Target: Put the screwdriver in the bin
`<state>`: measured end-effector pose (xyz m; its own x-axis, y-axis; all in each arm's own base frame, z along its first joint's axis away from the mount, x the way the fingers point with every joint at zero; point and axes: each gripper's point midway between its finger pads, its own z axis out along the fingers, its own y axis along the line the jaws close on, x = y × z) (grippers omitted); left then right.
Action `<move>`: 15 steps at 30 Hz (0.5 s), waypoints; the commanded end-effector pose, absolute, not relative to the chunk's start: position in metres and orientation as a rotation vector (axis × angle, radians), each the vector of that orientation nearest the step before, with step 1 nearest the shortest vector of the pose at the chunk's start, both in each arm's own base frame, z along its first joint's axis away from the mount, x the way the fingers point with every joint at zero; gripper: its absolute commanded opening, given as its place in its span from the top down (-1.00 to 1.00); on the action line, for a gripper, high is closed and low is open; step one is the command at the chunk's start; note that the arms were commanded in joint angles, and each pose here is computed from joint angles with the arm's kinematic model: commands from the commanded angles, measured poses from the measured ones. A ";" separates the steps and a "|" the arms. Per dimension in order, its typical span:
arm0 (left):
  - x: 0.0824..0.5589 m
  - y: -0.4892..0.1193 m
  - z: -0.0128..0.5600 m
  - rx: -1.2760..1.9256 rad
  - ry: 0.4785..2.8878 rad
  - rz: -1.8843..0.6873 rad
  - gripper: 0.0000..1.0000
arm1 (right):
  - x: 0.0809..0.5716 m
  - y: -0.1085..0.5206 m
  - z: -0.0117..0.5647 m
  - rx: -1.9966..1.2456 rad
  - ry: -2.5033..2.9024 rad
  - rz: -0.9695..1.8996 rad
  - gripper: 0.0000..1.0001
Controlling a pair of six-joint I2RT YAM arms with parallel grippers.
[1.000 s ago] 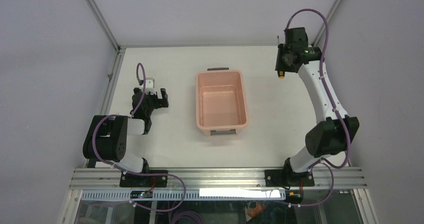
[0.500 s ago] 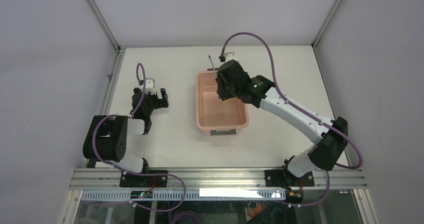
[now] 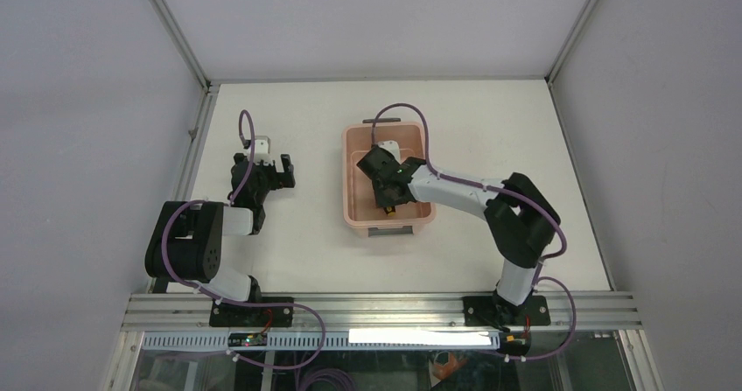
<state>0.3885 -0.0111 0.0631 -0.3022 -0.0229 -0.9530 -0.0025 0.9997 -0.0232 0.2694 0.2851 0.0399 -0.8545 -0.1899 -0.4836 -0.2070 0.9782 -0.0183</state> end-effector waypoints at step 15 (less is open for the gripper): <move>0.394 -0.016 0.079 -0.022 1.825 -0.046 -0.98 | 0.303 0.289 0.169 -0.332 2.328 0.117 -0.47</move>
<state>0.3884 -0.0111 0.0630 -0.3025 -0.0229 -0.9529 -0.0025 0.9997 -0.0232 0.2759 0.2806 0.0577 -0.8340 -0.2409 -0.4963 -0.2372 0.9688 -0.0716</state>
